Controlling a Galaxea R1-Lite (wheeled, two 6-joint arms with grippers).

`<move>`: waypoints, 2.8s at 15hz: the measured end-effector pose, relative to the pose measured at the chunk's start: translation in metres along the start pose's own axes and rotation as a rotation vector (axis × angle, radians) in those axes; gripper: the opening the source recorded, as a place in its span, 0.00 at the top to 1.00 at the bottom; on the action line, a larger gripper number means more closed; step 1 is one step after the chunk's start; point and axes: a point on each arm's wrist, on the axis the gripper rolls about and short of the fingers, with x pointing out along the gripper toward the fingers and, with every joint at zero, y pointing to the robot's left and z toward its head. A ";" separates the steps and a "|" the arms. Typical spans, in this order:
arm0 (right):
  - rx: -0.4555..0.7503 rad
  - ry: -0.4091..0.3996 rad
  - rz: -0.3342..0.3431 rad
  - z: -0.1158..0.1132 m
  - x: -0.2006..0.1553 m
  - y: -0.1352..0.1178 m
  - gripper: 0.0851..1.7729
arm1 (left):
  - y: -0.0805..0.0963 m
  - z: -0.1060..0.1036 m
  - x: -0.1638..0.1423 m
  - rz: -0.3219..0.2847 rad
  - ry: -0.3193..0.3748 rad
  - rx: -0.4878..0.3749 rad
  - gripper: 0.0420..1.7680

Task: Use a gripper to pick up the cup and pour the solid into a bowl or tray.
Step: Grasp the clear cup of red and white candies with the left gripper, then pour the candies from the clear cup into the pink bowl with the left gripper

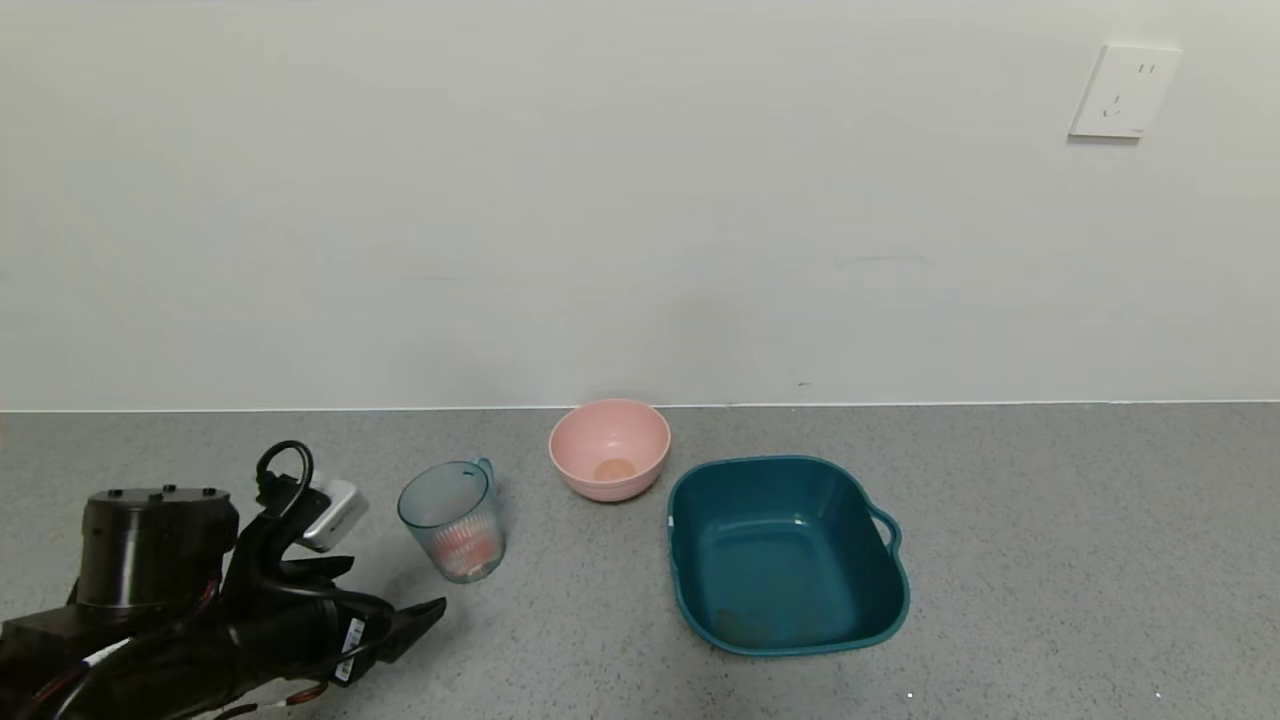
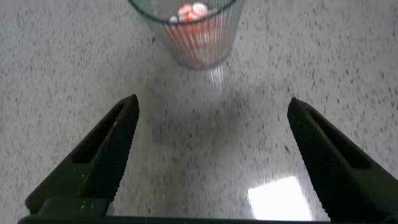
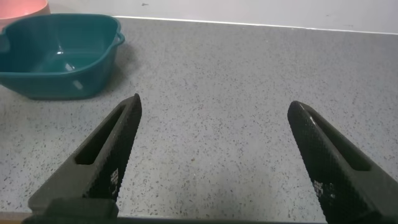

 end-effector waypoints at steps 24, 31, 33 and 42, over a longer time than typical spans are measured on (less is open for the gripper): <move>0.000 0.000 0.000 0.000 0.000 0.000 0.04 | 0.002 -0.015 0.087 0.067 -0.299 -0.031 0.03; 0.000 0.000 -0.001 0.000 0.000 0.000 0.04 | 0.004 -0.012 0.095 0.076 -0.309 -0.031 0.06; 0.000 0.000 -0.001 0.000 0.000 0.000 0.04 | 0.004 -0.012 0.096 0.076 -0.307 -0.031 0.22; 0.000 0.000 -0.001 0.000 0.000 0.000 0.04 | 0.004 -0.010 0.095 0.081 -0.308 -0.030 0.26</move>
